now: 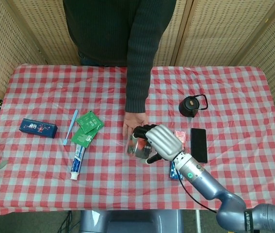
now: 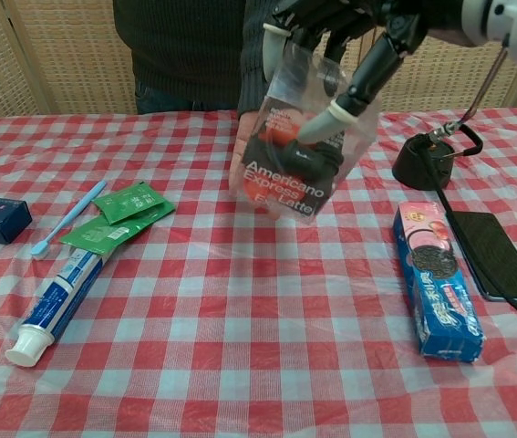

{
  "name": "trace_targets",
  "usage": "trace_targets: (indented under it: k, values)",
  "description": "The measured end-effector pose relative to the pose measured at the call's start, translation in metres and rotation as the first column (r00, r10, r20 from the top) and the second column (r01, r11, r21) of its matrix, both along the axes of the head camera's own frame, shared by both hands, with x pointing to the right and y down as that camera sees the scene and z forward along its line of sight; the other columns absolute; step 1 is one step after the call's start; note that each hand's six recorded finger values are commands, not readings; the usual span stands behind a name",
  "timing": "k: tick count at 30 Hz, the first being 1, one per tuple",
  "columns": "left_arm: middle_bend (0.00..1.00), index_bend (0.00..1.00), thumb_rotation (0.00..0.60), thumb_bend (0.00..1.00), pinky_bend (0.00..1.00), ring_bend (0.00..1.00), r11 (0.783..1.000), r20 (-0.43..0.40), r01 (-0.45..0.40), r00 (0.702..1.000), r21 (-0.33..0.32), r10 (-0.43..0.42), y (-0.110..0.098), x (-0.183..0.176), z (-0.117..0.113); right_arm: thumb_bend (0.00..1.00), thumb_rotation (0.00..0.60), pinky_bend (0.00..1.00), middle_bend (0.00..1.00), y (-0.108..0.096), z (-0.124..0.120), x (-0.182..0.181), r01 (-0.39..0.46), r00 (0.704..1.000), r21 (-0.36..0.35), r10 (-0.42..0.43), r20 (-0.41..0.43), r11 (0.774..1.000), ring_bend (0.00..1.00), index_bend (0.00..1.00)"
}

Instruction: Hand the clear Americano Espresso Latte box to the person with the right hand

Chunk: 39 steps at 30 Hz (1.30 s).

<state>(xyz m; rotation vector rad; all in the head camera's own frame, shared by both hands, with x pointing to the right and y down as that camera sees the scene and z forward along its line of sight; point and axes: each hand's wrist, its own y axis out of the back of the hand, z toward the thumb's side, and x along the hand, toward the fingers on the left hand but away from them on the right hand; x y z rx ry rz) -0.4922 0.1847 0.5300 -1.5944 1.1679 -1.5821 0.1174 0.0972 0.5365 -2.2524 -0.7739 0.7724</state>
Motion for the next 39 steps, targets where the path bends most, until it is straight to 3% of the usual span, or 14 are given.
trace_targets:
  k: [8, 12, 15, 16, 17, 18, 31, 39]
  values:
    - [0.0, 0.0, 0.6, 0.0, 0.0, 0.0, 1.0, 0.001, 0.011, 1.0, 0.0, -0.011, -0.001, -0.002, 0.0, 0.4, 0.6, 0.55, 0.66, -0.028, 0.02, -0.013, -0.044, 0.997, -0.022, 0.042, -0.071, 0.999, 0.64, 0.59]
    - [0.0, 0.0, 0.6, 0.0, 0.0, 0.0, 1.0, 0.0, 0.019, 1.0, 0.001, -0.019, -0.002, -0.005, 0.0, 0.3, 0.6, 0.5, 0.56, -0.034, 0.035, -0.022, -0.056, 0.992, -0.026, 0.053, -0.114, 0.998, 0.6, 0.5]
    - [0.0, 0.0, 0.6, 0.0, 0.0, 0.0, 1.0, -0.002, 0.023, 1.0, 0.0, -0.023, -0.002, -0.006, 0.0, 0.1, 0.6, 0.18, 0.26, -0.038, 0.043, -0.026, -0.067, 0.987, -0.008, 0.065, -0.145, 0.998, 0.32, 0.21]
    - [0.0, 0.0, 0.6, 0.0, 0.0, 0.0, 1.0, -0.004, 0.023, 1.0, 0.0, -0.023, -0.002, -0.007, -0.001, 0.04, 0.6, 0.07, 0.13, -0.039, 0.044, -0.026, -0.072, 0.986, -0.002, 0.071, -0.152, 0.997, 0.17, 0.1]
    - [0.0, 0.0, 0.6, 0.0, 0.0, 0.0, 1.0, -0.005, 0.024, 1.0, 0.001, -0.024, -0.002, -0.007, -0.001, 0.0, 0.6, 0.01, 0.04, -0.04, 0.045, -0.025, -0.078, 0.984, 0.002, 0.077, -0.159, 0.997, 0.06, 0.03]
    - [0.0, 0.0, 0.6, 0.0, 0.0, 0.0, 1.0, -0.006, 0.024, 1.0, 0.003, -0.024, -0.002, -0.007, -0.001, 0.0, 0.6, 0.0, 0.01, -0.04, 0.046, -0.025, -0.08, 0.983, -0.001, 0.079, -0.163, 0.997, 0.02, 0.01]
    - [0.0, 0.0, 0.6, 0.0, 0.0, 0.0, 1.0, -0.018, 0.007, 1.0, 0.009, -0.007, 0.0, -0.004, -0.005, 0.0, 0.6, 0.0, 0.0, -0.05, -0.009, 0.009, -0.116, 0.982, 0.029, 0.119, -0.144, 0.993, 0.0, 0.0]
    - [0.0, 0.0, 0.6, 0.0, 0.0, 0.0, 1.0, -0.039, -0.026, 0.999, 0.017, 0.027, 0.005, 0.004, -0.008, 0.0, 0.6, 0.0, 0.0, -0.048, -0.049, 0.103, -0.197, 0.945, 0.122, 0.222, -0.24, 0.973, 0.0, 0.0]
